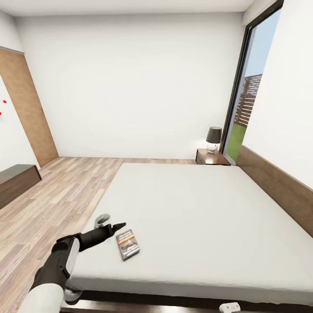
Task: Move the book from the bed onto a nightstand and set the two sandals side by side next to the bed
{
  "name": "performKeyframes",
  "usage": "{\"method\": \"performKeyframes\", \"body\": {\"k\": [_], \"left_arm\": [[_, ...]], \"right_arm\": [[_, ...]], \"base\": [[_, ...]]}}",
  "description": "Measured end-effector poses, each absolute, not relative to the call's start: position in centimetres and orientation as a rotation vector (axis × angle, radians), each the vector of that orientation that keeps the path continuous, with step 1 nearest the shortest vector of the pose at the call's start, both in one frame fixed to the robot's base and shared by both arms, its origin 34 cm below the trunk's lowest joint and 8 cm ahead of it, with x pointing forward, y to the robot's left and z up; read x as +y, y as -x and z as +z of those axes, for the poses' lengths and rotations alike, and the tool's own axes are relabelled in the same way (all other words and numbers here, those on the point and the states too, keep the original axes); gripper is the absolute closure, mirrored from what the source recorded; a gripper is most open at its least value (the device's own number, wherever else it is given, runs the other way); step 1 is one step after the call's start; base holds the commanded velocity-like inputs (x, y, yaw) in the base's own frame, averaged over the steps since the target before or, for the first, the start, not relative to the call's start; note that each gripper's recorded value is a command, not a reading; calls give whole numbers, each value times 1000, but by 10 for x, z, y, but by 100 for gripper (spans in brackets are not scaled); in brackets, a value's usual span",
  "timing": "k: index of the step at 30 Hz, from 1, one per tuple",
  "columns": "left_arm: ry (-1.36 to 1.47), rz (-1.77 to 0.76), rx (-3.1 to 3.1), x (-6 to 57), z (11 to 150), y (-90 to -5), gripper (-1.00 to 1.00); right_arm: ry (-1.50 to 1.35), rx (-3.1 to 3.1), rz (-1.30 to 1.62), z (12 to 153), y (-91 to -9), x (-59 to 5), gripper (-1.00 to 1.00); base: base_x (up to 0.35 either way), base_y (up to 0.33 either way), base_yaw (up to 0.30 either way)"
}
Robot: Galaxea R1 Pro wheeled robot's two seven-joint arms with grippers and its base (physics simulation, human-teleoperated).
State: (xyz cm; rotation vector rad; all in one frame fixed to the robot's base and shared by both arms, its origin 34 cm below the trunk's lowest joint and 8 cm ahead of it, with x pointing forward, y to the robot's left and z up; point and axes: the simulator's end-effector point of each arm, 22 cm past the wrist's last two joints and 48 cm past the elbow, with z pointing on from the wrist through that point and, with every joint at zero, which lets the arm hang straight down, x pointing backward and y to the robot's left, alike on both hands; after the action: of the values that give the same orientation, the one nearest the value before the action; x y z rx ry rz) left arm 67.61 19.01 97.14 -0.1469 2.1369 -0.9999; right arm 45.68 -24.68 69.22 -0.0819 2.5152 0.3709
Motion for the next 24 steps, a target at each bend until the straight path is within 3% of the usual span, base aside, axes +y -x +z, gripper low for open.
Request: {"method": "performKeyframes", "body": {"k": [5, 11, 24], "left_arm": [[208, -1027, 2036, 194, 1039, -721, -100], [409, -794, 2091, 217, 1019, -752, -100], [503, -741, 2132, 217, 981, -750, -100]], "right_arm": [[81, 2517, 371, 692, -456, -248, -100], [73, 2520, 354, 692, -456, -259, -100], [74, 2522, 340, 692, -456, -267, -100]], "base": [[0, 0, 0], [0, 0, 0], [0, 0, 0]]}}
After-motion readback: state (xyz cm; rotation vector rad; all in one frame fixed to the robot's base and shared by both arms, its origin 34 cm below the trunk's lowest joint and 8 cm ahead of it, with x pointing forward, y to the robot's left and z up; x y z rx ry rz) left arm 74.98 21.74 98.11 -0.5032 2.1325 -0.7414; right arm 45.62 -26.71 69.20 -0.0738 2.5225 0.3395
